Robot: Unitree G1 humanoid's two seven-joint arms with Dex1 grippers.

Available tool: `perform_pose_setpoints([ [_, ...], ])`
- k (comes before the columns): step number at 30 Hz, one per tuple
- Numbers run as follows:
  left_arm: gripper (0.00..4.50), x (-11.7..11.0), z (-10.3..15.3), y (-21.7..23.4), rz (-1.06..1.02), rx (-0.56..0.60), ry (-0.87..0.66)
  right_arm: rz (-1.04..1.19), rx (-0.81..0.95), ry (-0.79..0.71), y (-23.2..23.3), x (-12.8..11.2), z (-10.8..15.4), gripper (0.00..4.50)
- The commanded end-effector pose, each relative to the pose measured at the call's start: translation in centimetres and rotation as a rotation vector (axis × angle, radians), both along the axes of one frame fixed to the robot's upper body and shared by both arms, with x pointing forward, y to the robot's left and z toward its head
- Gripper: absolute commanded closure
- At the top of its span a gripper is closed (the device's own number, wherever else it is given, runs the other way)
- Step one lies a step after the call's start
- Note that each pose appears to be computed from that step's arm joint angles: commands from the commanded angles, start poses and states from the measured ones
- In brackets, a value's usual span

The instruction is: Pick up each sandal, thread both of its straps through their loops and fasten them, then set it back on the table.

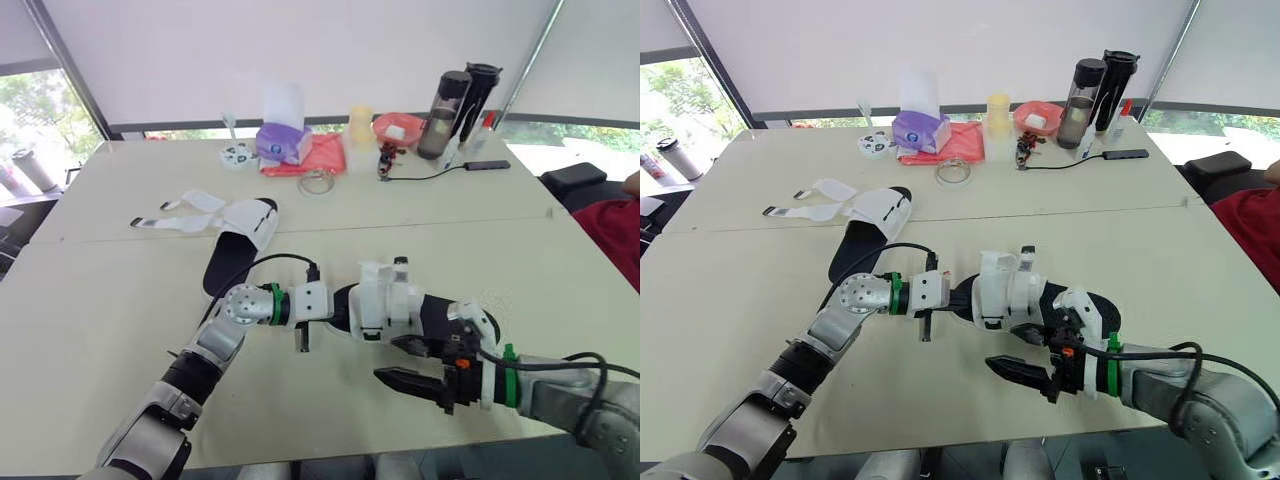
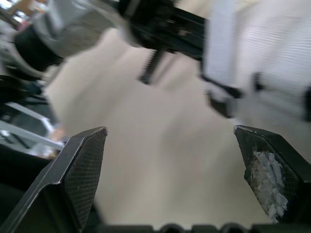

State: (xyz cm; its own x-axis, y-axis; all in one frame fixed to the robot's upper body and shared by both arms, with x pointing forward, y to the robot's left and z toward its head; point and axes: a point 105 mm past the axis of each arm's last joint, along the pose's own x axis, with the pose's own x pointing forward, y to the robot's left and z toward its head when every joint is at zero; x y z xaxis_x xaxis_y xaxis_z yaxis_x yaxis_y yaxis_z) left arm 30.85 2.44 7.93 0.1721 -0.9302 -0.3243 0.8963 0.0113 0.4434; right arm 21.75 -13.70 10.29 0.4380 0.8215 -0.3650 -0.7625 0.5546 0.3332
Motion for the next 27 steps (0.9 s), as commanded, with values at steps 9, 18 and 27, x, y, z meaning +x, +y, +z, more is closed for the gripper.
perform_pose_setpoints([
  [9,4.5,-0.9,-4.0,1.3,0.014,0.135,0.106,0.038,0.046,-0.041,0.9,1.4,0.3,0.04],
  [18,4.5,-1.0,-4.2,1.5,0.03,0.132,0.105,-0.042,0.165,-0.03,2.4,2.5,1.2,1.37],
  [27,4.5,-0.9,-4.2,1.4,0.027,0.133,0.102,-0.094,0.164,0.007,2.2,2.4,0.3,4.48],
])
